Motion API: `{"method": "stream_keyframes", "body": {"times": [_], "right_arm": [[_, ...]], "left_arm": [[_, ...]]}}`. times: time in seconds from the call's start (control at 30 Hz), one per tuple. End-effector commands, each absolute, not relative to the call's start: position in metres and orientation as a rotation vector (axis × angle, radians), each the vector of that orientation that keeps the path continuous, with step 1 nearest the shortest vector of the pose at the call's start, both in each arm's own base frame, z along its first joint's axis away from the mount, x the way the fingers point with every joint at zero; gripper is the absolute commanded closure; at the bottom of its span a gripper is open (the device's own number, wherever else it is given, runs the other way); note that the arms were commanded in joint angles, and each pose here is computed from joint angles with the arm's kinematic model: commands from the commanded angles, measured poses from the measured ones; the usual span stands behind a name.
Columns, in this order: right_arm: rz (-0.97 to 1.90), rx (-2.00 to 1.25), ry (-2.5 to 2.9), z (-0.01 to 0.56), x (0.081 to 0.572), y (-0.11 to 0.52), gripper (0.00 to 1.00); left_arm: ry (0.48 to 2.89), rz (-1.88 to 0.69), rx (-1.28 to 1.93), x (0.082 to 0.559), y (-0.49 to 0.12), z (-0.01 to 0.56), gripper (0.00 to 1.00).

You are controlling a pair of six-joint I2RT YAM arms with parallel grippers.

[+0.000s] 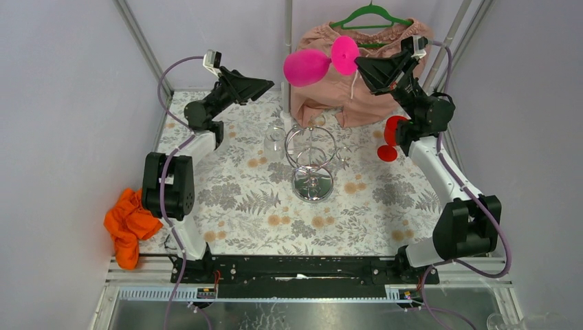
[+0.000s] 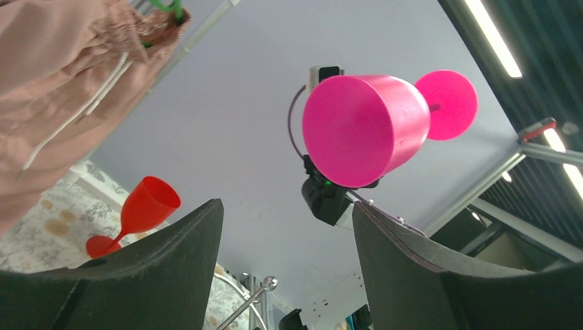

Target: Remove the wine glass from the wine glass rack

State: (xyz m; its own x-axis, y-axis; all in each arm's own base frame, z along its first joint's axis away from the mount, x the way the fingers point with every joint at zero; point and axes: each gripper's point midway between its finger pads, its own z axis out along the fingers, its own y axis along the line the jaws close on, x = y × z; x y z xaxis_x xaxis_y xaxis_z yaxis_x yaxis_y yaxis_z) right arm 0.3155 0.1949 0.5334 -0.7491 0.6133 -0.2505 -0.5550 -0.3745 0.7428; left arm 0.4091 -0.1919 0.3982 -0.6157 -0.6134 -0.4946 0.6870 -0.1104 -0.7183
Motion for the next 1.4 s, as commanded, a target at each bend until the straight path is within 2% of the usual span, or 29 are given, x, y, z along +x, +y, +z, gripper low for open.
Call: {"method": "stream_keyframes", "body": {"times": [0.0,0.6,0.77,0.83,0.93,1.07,1.13,1.2,1.3,1.37], "right_arm": [[2.179,-0.054,1.042,0.546,0.291,0.195,1.00],[2.302,0.014,1.064,0.499,0.338,0.220,1.00],[2.344,0.040,1.046,0.489,0.342,0.219,1.00],[2.362,0.046,1.036,0.485,0.343,0.217,1.00],[2.380,0.063,1.024,0.480,0.344,0.216,1.00],[2.383,0.087,1.032,0.475,0.348,0.216,1.00],[2.387,0.091,1.037,0.474,0.349,0.216,1.00],[2.389,0.091,1.040,0.473,0.350,0.217,1.00],[2.389,0.097,1.043,0.471,0.350,0.217,1.00],[2.390,0.097,1.045,0.471,0.350,0.217,1.00]], "left_arm": [[1.078,-1.834,0.266,0.378,-0.192,0.438,0.23],[1.007,-1.946,0.277,0.367,-0.228,0.455,0.22],[0.989,-1.967,0.287,0.355,-0.234,0.462,0.26],[0.973,-1.966,0.289,0.349,-0.233,0.468,0.30],[0.953,-1.972,0.265,0.342,-0.229,0.474,0.43],[0.943,-1.985,0.253,0.336,-0.227,0.479,0.48],[0.944,-1.993,0.242,0.337,-0.227,0.478,0.54],[0.943,-1.997,0.245,0.336,-0.228,0.478,0.63],[0.945,-2.005,0.252,0.333,-0.229,0.480,0.90],[0.950,-2.006,0.258,0.331,-0.230,0.479,0.96]]}}
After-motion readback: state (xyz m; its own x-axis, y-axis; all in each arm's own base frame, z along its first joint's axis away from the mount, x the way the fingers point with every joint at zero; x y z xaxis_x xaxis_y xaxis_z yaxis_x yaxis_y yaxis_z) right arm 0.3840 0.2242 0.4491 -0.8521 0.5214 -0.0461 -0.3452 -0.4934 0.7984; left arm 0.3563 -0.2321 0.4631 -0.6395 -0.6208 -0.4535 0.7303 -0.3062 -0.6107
